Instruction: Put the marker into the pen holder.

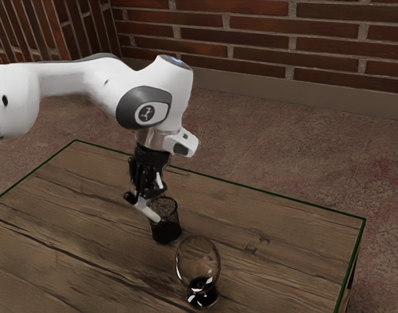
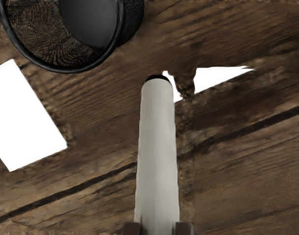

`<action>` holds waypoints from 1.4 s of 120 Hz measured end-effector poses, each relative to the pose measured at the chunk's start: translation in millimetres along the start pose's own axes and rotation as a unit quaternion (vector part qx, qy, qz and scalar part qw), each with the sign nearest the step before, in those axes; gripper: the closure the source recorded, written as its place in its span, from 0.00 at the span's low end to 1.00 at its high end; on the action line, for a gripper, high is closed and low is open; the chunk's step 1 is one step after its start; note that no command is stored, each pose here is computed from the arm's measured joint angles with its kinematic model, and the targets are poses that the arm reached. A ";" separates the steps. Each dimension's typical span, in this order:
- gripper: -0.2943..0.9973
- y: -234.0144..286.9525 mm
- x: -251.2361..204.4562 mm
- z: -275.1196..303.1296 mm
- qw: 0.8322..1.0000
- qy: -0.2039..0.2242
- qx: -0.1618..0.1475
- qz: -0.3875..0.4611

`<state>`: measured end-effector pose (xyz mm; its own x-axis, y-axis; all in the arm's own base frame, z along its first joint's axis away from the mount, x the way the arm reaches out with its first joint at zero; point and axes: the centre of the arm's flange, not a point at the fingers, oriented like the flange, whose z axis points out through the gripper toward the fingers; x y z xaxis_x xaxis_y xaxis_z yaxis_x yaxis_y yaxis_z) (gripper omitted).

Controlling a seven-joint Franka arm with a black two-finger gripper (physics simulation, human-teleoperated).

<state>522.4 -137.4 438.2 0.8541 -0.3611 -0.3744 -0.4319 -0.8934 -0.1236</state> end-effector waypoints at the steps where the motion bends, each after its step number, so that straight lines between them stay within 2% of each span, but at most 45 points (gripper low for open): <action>1: 0.84 -7.4 -0.1 1.0 1.000 -0.002 -0.002 -0.007; 14: 0.84 -107.2 -22.2 22.7 0.993 -0.027 -0.041 -0.104; 34: 0.84 -128.0 6.8 34.4 0.990 -0.049 -0.045 -0.127; 52: 0.84 -122.6 25.7 51.8 0.989 -0.069 -0.051 -0.124; 68: 0.84 -125.6 28.8 9.7 0.991 -0.033 -0.044 -0.123; 81: 0.84 -101.1 39.0 -1.2 0.994 -0.028 -0.047 -0.100; 108: 0.84 -77.2 58.4 19.1 0.994 -0.052 -0.055 -0.080; 134: 0.84 -77.8 84.4 6.4 0.996 -0.028 -0.050 -0.075; 168: 0.84 -72.0 104.7 32.3 0.995 -0.041 -0.051 -0.069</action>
<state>633.6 -102.3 378.3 0.8746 -0.2134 -0.4353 -0.2764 -0.9572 -0.0862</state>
